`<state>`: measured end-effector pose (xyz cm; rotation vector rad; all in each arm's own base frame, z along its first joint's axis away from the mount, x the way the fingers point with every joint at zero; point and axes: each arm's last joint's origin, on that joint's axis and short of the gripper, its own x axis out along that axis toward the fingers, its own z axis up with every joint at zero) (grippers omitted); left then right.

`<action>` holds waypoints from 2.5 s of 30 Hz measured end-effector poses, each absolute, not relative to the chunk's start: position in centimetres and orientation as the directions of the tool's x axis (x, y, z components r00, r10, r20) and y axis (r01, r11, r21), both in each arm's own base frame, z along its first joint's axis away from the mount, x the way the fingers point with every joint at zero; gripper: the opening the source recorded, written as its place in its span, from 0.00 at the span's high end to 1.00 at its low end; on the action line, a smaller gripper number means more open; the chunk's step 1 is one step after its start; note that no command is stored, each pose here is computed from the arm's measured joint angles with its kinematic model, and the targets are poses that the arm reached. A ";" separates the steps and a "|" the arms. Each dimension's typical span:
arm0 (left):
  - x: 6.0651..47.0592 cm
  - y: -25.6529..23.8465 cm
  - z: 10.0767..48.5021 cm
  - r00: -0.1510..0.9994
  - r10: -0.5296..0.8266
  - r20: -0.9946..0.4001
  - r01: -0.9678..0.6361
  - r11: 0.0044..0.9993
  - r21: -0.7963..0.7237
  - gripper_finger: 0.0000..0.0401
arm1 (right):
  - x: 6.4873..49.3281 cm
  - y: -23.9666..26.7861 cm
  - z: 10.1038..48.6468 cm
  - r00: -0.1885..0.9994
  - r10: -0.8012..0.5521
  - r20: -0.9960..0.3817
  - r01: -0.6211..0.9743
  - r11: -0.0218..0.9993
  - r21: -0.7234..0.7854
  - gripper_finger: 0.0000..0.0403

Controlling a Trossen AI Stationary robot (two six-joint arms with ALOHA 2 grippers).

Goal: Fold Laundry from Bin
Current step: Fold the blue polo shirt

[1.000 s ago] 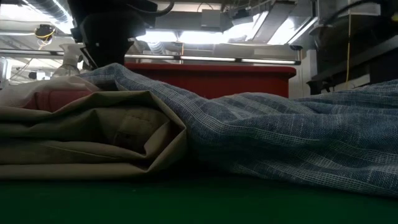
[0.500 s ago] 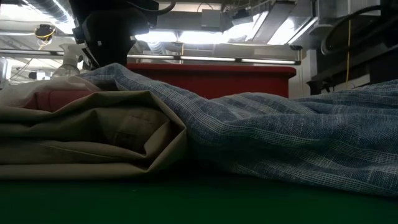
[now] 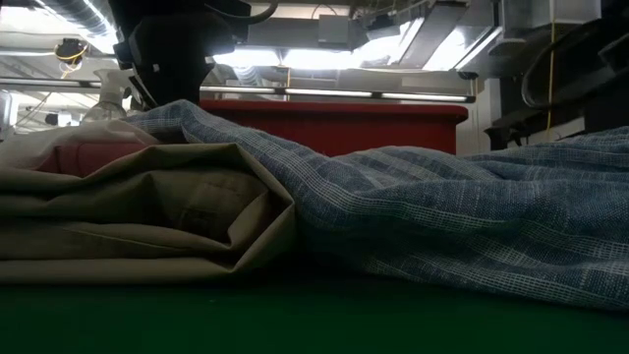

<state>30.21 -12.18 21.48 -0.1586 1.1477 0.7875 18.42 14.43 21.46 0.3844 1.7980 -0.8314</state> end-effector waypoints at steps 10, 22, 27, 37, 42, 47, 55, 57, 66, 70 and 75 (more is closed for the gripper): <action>30.7 -12.3 21.6 0.243 0.503 -0.829 -0.644 0.723 0.250 0.66 | 15.7 16.5 21.9 -0.514 -0.092 -0.853 0.554 0.723 -0.412 0.97; 33.3 -13.4 22.0 0.471 0.395 -0.789 -0.470 0.869 0.154 0.66 | 13.9 18.6 21.7 -0.511 -0.082 -0.855 0.562 0.721 -0.405 0.98; 34.8 -13.2 22.6 0.575 0.359 -0.735 -0.407 0.905 0.123 0.66 | 14.1 18.9 21.6 -0.488 -0.053 -0.871 0.572 0.734 -0.365 0.99; 37.9 -9.3 23.9 0.683 0.401 -0.610 -0.404 0.904 0.142 0.66 | 14.2 18.8 21.5 -0.469 -0.071 -0.880 0.572 0.735 -0.364 0.98; 38.3 -6.8 23.6 0.648 0.376 -0.662 -0.427 0.900 0.094 0.66 | 14.2 18.8 21.5 -0.469 -0.071 -0.880 0.572 0.735 -0.364 0.98; 38.4 -4.7 23.3 0.611 0.334 -0.717 -0.457 0.889 0.024 0.66 | 14.2 18.9 21.5 -0.465 -0.068 -0.882 0.566 0.743 -0.356 0.98; 37.4 -1.6 22.3 0.476 0.185 -0.860 -0.485 0.871 -0.081 0.66 | 14.5 19.1 21.4 -0.442 -0.045 -0.896 0.574 0.753 -0.321 0.98; 37.2 -1.0 22.1 0.441 0.171 -0.881 -0.509 0.856 -0.089 0.66 | 14.5 19.1 21.4 -0.432 -0.050 -0.901 0.574 0.755 -0.317 0.98; 37.0 0.4 21.6 0.398 0.038 -0.917 -0.516 0.835 -0.190 0.66 | 14.5 19.1 21.4 -0.429 -0.050 -0.902 0.557 0.771 -0.307 0.98; 37.4 0.2 21.2 0.410 -0.046 -0.911 -0.484 0.836 -0.260 0.66 | 14.5 19.1 21.4 -0.428 -0.050 -0.903 0.557 0.772 -0.306 0.98; 37.7 0.0 20.8 0.416 -0.092 -0.905 -0.451 0.843 -0.293 0.67 | 14.5 19.1 21.4 -0.425 -0.050 -0.904 0.557 0.772 -0.305 0.98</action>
